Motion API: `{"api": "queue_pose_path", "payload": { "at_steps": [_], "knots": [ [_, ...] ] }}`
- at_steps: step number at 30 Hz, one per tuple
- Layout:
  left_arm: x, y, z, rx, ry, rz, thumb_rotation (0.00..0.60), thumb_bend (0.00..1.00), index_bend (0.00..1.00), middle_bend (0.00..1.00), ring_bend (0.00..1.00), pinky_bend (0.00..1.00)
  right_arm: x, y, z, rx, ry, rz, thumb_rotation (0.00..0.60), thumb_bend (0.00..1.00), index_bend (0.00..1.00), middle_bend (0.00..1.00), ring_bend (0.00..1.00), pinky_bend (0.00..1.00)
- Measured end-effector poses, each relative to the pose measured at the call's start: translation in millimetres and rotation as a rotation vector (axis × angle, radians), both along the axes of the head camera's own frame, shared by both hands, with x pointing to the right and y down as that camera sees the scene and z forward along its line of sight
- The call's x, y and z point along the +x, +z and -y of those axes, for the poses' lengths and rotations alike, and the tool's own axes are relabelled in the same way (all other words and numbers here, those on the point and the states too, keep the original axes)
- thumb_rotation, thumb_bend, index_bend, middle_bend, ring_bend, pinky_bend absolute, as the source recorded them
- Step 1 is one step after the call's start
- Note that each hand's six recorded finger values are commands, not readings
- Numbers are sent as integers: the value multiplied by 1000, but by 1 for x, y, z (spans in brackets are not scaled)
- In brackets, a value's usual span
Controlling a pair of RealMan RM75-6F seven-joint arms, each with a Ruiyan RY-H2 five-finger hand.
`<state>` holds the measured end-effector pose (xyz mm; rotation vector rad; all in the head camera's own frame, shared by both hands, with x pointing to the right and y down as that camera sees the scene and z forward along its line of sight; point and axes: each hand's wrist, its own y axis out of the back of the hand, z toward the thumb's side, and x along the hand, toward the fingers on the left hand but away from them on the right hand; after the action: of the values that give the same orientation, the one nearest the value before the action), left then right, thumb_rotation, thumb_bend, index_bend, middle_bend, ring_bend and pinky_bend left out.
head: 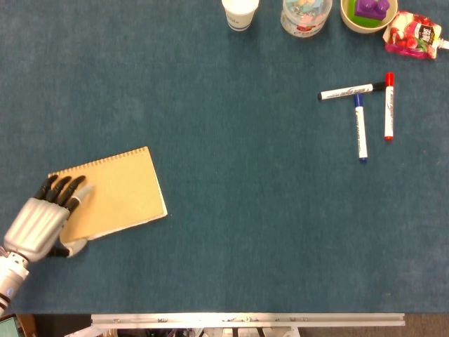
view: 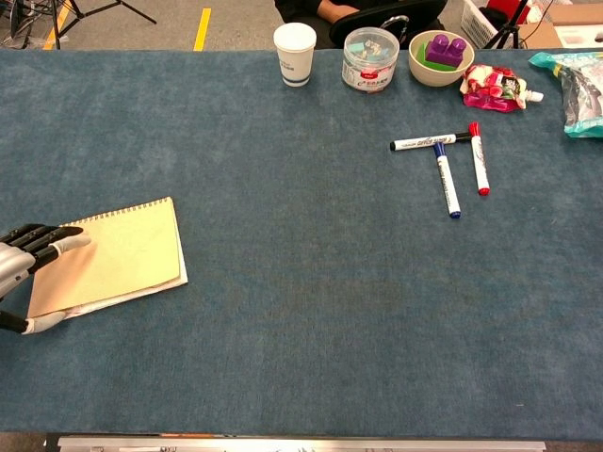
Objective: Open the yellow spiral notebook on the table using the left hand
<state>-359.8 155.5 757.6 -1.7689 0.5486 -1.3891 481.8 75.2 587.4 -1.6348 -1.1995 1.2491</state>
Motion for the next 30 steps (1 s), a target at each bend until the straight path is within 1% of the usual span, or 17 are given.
{"api": "queue_pose_path", "payload": {
  "at_steps": [7, 11, 17, 20, 23, 26, 30],
  "knots": [
    [-7, -2, 21, 36, -6, 32, 375, 249, 0, 0, 0, 0, 1, -1, -1, 1, 3, -1, 600, 394, 363, 323, 235, 291],
    [-11, -3, 40, 60, -18, 51, 385, 249, 0, 0, 0, 0, 3, -2, -2, 6, 8, -1, 600, 394, 363, 323, 235, 291],
    [-11, -3, 63, 83, -7, 76, 400, 249, 0, 0, 0, 0, 5, -3, -3, 8, 12, -1, 600, 394, 363, 323, 235, 291],
    [-9, -3, 73, 88, 0, 85, 416, 250, 0, 0, 0, 0, 5, -4, -3, 10, 13, 0, 600, 395, 363, 323, 235, 291],
    [-6, -4, 84, 97, 8, 96, 455, 249, 0, 0, 0, 0, 6, -4, -3, 12, 13, 0, 600, 394, 363, 323, 235, 291],
    [-3, -8, 89, 109, 2, 87, 484, 249, 0, 0, 0, 0, 7, -4, -3, 12, 16, 1, 600, 395, 363, 323, 235, 291],
    [-5, -15, 87, 109, -3, 92, 508, 249, 0, 0, 0, 0, 6, -1, -2, 4, 14, 4, 600, 395, 363, 323, 235, 291]
  ]
}}
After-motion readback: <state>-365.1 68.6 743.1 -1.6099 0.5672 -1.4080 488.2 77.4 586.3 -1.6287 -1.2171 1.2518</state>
